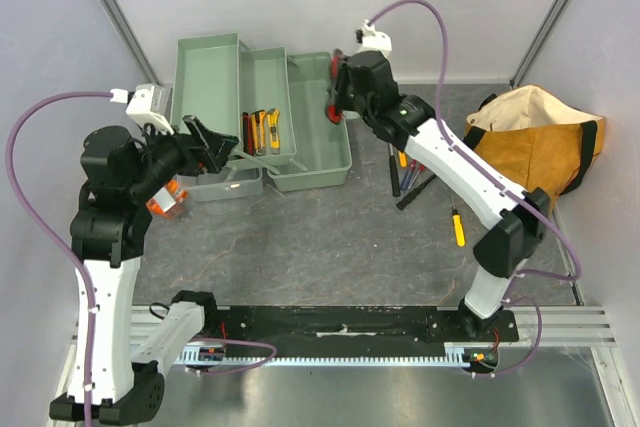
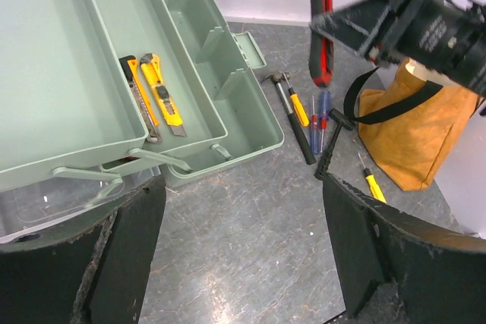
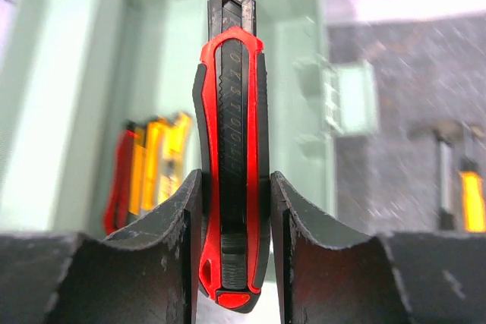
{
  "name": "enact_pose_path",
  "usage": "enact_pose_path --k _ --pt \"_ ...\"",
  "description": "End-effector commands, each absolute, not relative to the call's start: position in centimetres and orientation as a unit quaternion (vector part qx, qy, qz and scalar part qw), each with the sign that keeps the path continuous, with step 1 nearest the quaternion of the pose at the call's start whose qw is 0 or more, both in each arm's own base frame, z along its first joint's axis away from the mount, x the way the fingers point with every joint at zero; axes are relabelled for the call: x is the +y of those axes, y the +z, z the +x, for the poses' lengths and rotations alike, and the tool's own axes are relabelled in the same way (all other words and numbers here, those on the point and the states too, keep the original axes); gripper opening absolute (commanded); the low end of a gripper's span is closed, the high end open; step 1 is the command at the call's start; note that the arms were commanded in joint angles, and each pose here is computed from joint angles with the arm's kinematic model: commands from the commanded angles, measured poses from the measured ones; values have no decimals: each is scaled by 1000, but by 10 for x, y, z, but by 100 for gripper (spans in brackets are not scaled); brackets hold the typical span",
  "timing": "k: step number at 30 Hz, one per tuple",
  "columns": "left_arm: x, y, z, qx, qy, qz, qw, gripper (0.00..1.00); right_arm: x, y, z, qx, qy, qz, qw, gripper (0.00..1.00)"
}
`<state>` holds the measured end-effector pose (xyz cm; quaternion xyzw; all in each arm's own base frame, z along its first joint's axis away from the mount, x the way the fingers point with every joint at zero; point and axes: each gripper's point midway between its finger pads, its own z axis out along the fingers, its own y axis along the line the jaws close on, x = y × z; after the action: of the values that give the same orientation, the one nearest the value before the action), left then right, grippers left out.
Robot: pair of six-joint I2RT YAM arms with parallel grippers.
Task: Pack the tool kit
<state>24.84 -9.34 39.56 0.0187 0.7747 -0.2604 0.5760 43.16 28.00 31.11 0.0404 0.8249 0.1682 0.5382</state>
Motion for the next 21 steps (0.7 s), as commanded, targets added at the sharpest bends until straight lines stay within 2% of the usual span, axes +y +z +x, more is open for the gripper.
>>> enact_pose_path --k 1,7,21 --pt "-87 408 247 766 -244 15 594 89 353 338 448 799 233 -42 553 22" --pt "-86 416 254 769 -249 -8 589 89 406 335 462 784 242 -82 566 24" --pt "-72 403 266 790 -207 -26 576 89 437 247 468 809 150 -107 558 25"
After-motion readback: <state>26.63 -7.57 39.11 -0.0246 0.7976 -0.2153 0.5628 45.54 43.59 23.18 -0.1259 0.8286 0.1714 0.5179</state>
